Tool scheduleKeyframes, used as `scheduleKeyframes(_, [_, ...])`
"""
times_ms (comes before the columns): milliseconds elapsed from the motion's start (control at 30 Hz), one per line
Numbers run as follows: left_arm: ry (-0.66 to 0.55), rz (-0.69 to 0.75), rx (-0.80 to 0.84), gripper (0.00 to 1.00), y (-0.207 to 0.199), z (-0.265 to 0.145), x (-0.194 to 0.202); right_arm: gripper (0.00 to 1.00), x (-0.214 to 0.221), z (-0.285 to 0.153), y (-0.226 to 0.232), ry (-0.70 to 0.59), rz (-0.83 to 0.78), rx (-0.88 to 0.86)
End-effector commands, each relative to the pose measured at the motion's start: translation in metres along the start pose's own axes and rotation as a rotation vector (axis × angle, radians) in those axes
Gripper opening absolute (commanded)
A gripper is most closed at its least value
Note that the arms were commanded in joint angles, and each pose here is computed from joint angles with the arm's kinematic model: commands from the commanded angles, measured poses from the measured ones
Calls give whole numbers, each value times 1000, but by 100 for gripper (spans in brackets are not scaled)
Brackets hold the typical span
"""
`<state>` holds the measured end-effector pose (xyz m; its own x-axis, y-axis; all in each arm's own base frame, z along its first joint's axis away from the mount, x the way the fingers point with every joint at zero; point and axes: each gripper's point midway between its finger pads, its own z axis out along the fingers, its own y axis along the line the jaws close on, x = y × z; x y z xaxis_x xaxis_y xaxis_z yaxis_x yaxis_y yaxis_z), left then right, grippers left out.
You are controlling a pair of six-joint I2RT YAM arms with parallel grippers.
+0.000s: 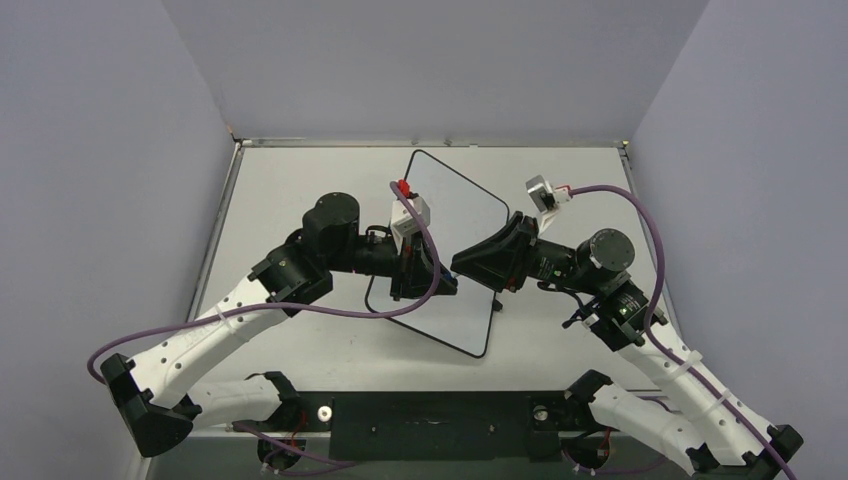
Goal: Write a sentence on the whiteboard
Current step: Open the pen cap from the whiteboard marker.
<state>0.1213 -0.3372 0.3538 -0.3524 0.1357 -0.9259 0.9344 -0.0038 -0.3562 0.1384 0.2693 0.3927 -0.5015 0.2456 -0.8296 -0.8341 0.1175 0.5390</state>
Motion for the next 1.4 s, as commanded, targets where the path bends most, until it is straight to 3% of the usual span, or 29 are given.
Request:
scheduleKeyframes(0, [-9, 45, -5, 0, -5, -4, -15, 24, 1, -5, 14, 22, -62, -51])
scheduleKeyframes(300, [2, 59, -12, 0, -8, -8, -17, 25, 9, -7, 9, 79, -73, -22])
scheduleKeyframes(400, [9, 62, -12, 0, -8, -8, -17, 14, 11, -6, 8, 85, -69, -23])
scheduleKeyframes(633, [21, 57, -7, 0, -8, -7, -15, 9, 12, -4, 5, 77, -56, -29])
scheduleKeyframes(767, [28, 54, -3, 0, -7, -6, -13, 24, 10, -2, 5, 66, -55, -34])
scheduleKeyframes(900, [30, 52, -5, 0, -6, -6, -12, 24, 5, 2, 6, 45, -38, -39])
scheduleKeyframes(1000, [24, 55, -11, 0, -6, -6, -12, 18, 1, 4, 9, 34, -32, -54])
scheduleKeyframes(1133, [22, 56, -14, 0, -7, -8, -12, 0, 3, 4, 7, 41, -33, -53])
scheduleKeyframes(1367, [31, 77, -75, 0, 0, -14, -11, 0, 8, -1, 0, 55, -38, -2])
